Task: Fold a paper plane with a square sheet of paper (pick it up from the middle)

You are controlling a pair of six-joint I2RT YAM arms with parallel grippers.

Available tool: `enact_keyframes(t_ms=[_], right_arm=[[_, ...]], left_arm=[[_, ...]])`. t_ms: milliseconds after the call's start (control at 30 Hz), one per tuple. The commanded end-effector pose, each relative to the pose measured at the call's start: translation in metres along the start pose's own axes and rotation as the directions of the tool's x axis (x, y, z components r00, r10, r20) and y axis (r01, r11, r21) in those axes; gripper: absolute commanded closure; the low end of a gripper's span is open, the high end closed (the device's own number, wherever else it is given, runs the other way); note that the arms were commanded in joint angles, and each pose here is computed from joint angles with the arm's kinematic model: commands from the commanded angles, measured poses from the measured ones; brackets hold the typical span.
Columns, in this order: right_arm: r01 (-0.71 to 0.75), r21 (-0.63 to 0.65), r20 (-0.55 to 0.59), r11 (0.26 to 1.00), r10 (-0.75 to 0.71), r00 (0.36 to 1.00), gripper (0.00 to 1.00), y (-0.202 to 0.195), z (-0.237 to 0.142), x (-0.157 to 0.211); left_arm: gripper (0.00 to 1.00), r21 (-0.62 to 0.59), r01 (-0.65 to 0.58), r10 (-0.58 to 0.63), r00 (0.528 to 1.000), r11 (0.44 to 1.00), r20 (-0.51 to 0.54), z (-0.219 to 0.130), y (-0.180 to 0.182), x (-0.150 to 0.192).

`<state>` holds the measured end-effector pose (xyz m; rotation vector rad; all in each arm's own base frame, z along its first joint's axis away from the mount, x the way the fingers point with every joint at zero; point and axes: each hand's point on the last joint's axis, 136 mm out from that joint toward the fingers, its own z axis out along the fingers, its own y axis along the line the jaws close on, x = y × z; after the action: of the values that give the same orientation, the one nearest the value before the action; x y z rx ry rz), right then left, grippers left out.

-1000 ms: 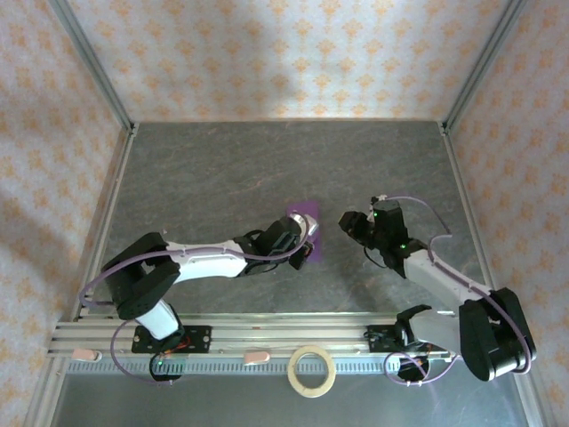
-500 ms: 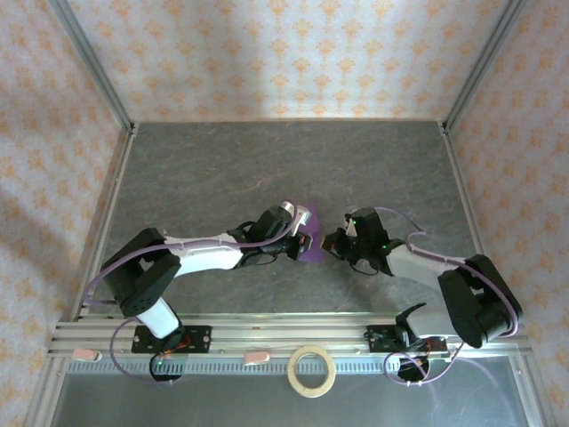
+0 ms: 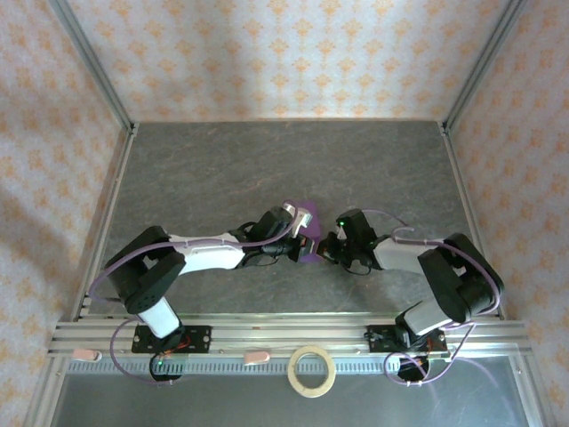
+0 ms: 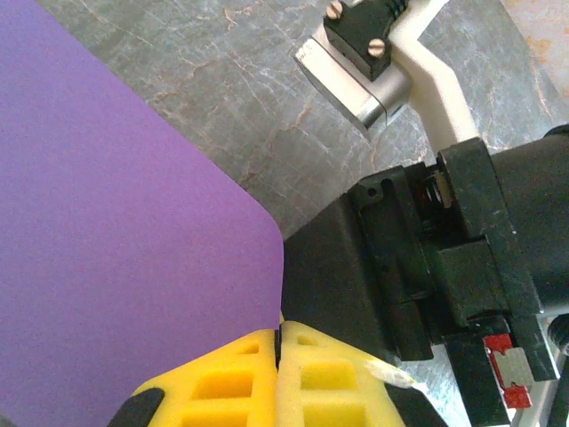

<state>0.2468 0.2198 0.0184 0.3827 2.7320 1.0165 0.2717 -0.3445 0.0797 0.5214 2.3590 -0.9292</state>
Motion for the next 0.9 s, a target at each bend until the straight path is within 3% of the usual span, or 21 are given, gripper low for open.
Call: enact_keyframes(t_ms=[0,867], right_arm=[[0.02,0.137,-0.02,0.99,-0.018,1.0,1.0,-0.03,0.003,0.006],[0.026,0.146,-0.028,0.989,-0.022,0.999,1.0,-0.029,0.005,0.004]], left_arm=[[0.97,0.036,0.034,-0.033,0.999,0.999,-0.017,0.003,0.003,0.003],[0.96,-0.196,0.031,-0.034,0.999,0.98,-0.014,0.005,0.07,0.01]])
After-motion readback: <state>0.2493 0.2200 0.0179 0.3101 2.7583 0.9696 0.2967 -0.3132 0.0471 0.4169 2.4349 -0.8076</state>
